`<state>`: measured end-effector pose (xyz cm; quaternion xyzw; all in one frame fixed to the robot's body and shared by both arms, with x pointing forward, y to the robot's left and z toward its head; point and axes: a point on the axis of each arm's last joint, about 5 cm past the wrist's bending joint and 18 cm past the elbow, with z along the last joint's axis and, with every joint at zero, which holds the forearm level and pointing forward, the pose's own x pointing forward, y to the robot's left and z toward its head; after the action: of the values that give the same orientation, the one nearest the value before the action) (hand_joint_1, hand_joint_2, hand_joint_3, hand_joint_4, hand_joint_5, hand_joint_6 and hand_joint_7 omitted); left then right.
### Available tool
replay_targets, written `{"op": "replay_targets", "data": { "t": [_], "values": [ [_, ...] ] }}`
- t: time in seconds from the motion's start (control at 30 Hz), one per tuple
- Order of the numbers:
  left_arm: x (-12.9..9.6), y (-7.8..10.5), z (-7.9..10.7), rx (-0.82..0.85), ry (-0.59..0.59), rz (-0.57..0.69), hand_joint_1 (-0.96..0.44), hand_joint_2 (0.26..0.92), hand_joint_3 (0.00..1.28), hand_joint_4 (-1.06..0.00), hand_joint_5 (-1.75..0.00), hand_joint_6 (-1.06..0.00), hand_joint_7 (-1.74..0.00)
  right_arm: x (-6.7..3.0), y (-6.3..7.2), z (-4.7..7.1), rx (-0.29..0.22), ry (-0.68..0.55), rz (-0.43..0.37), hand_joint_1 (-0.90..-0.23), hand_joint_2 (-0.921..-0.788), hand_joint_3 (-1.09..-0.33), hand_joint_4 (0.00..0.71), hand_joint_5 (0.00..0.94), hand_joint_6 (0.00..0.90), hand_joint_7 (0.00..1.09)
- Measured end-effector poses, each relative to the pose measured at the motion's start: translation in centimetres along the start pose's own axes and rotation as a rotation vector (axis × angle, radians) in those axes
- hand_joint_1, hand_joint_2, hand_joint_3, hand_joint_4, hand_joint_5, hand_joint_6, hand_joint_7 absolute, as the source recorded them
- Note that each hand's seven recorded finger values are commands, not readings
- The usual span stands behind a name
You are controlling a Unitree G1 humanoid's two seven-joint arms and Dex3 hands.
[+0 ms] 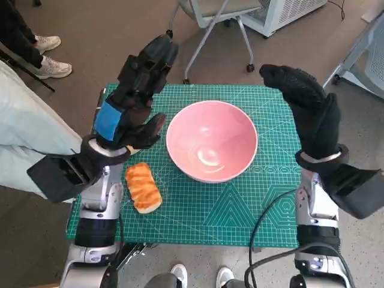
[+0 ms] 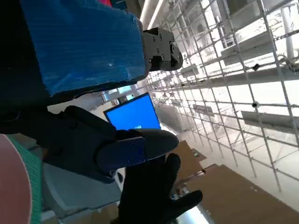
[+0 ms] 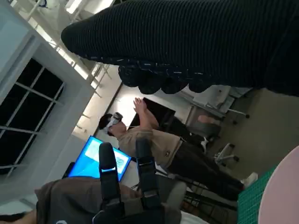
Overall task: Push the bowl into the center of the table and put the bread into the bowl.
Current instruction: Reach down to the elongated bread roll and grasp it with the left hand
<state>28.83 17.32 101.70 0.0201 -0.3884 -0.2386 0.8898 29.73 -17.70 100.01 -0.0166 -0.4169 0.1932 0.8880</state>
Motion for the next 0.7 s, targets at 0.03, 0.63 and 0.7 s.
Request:
{"op": "replay_targets", "data": {
  "t": [0.03, 0.63, 0.7],
  "values": [
    [0.0, 0.3, 0.3, 0.054, 0.008, -0.014, -0.57, 0.917, 0.32, -0.13, -0.02, 0.0, -0.49, 0.01, 0.1, 0.0, 0.003, -0.001, 0.001, -0.647, -0.921, -0.744, 0.181, 0.003, 0.023, 0.59],
    [-2.0, 7.7, 8.0, 0.796, 0.222, -0.247, -0.36, 0.767, 0.01, -0.31, -0.03, -0.22, -0.51, -0.84, 0.1, -0.2, -0.007, 0.005, -0.009, -0.646, -0.921, -0.739, 0.185, 0.004, 0.018, 0.59],
    [-2.3, 8.1, 8.5, 0.802, 0.271, -0.301, -0.3, 0.763, 0.01, -0.31, -0.02, -0.22, -0.5, -0.8, 0.3, -0.2, -0.009, 0.007, -0.003, -0.644, -0.921, -0.742, 0.185, 0.003, 0.014, 0.59]
  ]
}}
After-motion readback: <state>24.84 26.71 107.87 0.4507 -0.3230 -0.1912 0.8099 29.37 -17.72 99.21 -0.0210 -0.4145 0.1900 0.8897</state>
